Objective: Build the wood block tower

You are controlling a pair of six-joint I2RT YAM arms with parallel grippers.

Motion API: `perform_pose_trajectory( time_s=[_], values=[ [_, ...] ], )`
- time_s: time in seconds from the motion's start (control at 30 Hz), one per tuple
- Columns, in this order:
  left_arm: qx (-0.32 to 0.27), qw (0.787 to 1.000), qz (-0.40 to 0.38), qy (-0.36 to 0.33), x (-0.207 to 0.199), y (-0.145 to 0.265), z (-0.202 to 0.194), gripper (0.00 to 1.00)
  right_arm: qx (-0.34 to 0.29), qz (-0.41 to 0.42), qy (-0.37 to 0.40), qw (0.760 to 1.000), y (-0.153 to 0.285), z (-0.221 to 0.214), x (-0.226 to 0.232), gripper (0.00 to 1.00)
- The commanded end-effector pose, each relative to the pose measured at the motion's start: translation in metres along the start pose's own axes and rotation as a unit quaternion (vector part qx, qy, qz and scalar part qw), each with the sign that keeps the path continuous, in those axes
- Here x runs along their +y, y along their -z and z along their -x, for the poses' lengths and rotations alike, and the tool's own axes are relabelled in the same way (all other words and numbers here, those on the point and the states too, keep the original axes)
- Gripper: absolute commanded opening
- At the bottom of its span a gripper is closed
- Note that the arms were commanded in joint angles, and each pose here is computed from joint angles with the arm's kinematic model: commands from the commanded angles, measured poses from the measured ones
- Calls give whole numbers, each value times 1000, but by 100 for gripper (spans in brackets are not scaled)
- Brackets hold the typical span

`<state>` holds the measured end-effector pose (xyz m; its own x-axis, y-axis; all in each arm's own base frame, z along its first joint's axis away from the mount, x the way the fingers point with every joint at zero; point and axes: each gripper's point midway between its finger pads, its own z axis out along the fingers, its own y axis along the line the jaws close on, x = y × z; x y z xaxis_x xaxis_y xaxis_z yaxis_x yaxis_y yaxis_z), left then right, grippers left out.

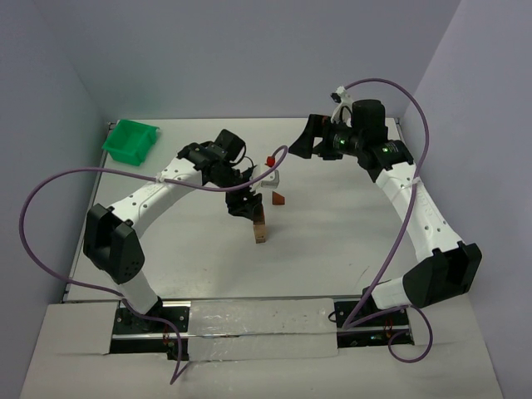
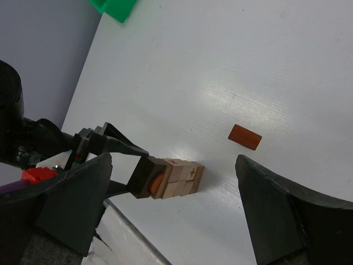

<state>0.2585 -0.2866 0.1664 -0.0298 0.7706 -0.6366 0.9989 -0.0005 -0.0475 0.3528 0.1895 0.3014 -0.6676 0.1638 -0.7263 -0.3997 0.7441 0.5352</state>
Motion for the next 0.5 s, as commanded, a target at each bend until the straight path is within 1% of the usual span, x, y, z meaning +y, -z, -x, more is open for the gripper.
perform_pose_trajectory(
  time_s=[0.0,0.47],
  values=[
    [-22,1000,14,-16,7,3,19,10,-21,14,9,1000,10,9,8,100],
    [-19,999,23,-18,4,0,21,12,-23,14,9,1000,12,10,7,100]
  ],
)
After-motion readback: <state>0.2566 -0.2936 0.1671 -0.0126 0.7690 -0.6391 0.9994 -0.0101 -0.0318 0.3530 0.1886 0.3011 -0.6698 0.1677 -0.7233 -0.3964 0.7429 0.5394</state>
